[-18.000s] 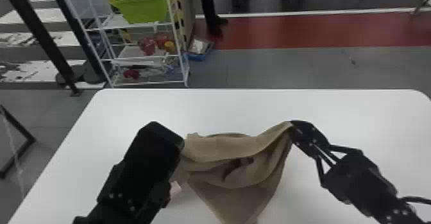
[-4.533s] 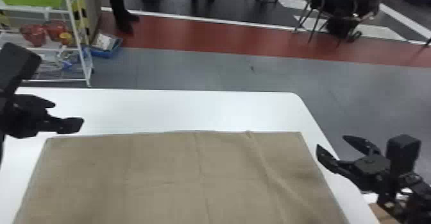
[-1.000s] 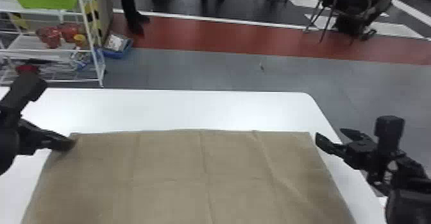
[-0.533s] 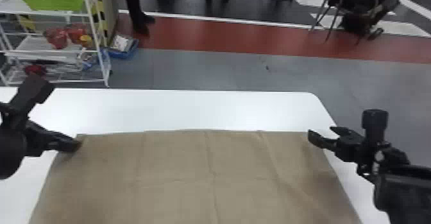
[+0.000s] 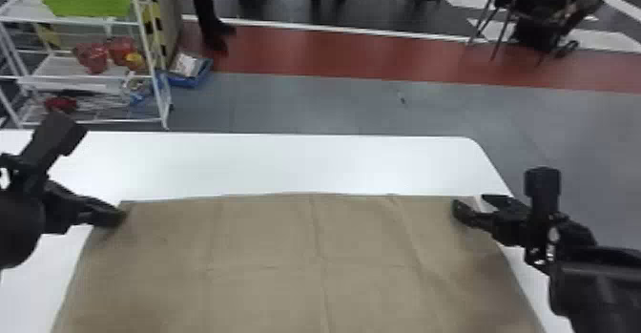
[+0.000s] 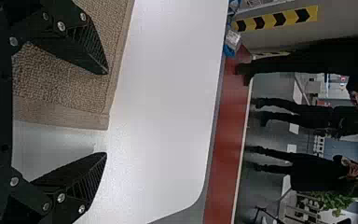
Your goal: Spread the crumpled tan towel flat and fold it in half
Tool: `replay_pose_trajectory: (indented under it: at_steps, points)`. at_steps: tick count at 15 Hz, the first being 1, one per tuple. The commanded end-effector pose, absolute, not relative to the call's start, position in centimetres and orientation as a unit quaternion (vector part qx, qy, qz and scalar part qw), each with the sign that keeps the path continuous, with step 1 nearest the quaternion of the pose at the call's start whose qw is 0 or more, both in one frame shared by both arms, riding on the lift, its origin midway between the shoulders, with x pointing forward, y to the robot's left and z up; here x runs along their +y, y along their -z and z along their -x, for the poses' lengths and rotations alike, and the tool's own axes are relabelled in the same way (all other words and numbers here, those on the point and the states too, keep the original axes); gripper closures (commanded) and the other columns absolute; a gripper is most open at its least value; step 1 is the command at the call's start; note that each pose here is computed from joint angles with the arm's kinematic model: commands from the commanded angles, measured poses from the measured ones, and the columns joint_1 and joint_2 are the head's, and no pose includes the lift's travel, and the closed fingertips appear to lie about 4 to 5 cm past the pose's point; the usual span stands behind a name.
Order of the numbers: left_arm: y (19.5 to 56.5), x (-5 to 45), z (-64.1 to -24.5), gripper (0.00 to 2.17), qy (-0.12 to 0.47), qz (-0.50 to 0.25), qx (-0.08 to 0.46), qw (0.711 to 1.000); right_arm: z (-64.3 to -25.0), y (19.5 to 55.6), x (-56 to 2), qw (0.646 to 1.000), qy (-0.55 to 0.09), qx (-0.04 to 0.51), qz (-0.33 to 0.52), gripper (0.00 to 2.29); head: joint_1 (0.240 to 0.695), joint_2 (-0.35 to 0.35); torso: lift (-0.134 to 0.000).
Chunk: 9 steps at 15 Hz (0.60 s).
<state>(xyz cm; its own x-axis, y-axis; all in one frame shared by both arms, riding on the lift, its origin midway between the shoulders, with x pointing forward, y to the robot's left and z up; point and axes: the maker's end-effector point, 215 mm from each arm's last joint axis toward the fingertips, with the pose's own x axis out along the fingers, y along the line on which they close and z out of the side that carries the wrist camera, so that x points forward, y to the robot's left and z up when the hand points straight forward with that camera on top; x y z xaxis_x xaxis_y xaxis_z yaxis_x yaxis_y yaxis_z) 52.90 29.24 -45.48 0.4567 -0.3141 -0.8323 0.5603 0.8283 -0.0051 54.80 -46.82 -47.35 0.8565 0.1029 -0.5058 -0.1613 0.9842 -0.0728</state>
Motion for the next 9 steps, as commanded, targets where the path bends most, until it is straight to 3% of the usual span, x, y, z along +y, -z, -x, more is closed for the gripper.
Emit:
replay_pose_trajectory:
  at_steps: [1,6,9]
  points:
    - [45.5,29.2,-52.9,0.94,0.261,-0.136,0.451,0.842,-55.0,47.5,-46.5,0.961,-0.072,0.260,0.058,0.28,0.695,-0.180,-0.123]
    - [45.4,29.3,-52.9,0.94,0.263,-0.139,0.451,0.842,-55.6,46.9,-45.6,0.963,-0.082,0.248,0.066,0.35,0.695,-0.169,-0.123]
    - [45.4,29.4,-52.9,0.94,0.263,-0.141,0.450,0.842,-55.8,46.5,-45.2,0.964,-0.089,0.240,0.070,0.54,0.695,-0.164,-0.123]
